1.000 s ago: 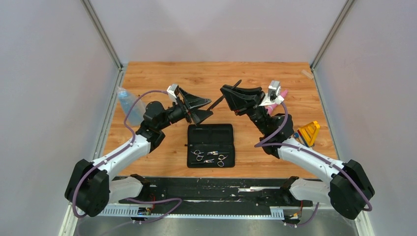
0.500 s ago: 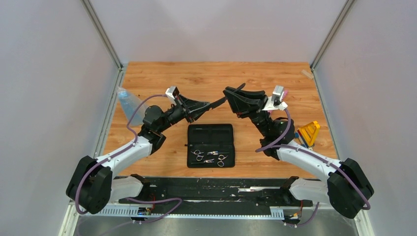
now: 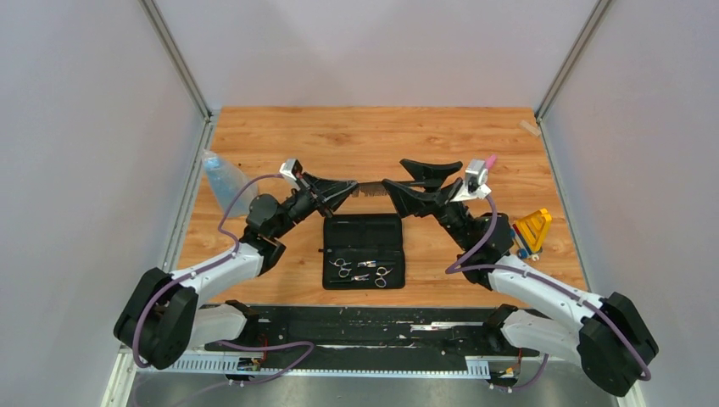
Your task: Sort the hair-cutting tools
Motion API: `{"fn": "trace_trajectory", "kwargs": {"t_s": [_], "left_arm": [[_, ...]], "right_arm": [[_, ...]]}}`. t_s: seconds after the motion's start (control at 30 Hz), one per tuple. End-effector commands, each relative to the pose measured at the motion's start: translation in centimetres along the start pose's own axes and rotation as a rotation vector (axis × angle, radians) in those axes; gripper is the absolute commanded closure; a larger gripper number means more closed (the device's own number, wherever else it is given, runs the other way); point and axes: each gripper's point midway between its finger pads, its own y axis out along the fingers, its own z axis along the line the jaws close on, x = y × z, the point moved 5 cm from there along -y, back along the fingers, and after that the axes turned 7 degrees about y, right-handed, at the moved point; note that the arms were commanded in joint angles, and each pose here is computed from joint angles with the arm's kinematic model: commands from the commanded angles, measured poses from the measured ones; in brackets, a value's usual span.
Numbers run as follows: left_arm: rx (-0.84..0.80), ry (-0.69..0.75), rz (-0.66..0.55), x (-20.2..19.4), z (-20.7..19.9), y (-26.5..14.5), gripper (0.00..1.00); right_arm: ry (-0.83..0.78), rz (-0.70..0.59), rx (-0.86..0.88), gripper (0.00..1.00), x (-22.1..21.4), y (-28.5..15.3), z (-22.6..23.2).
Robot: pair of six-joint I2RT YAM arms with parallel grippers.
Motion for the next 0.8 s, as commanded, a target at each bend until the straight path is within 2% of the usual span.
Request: {"fn": "trace_trajectory", "kwargs": {"t_s": [0.0, 0.17, 0.27, 0.4, 0.6, 0.77], "left_arm": [[-0.021, 0.069, -0.062, 0.8, 0.8, -0.6, 1.00], [0.084, 0.172, -0.125, 2.7, 4.3, -1.9, 1.00], [0.239, 0.269, -0.144, 3.7, 7.7, -3.7, 1.00], [0.433, 0.449, -0.174, 4.5, 9.7, -6.5, 1.00], [0.633, 0.642, -0.235, 5.3, 9.6, -9.9, 1.00], [0.748, 0.674, -0.269, 5.8, 10.0, -12.4, 1.00]], "right_arm": [[-0.021, 0.056, -0.115, 0.24, -0.4, -2.1, -1.0], [-0.015, 0.201, -0.339, 0.21, -1.5, -4.8, -3.1], [0.013, 0.313, -0.517, 0.19, -1.9, -6.4, -4.2], [0.071, 0.495, -0.698, 0.19, -3.7, -9.0, -5.2], [0.175, 0.723, -0.835, 0.23, -7.7, -11.1, -5.8], [0.204, 0.916, -0.935, 0.28, -11.4, -11.1, -7.2]]}}
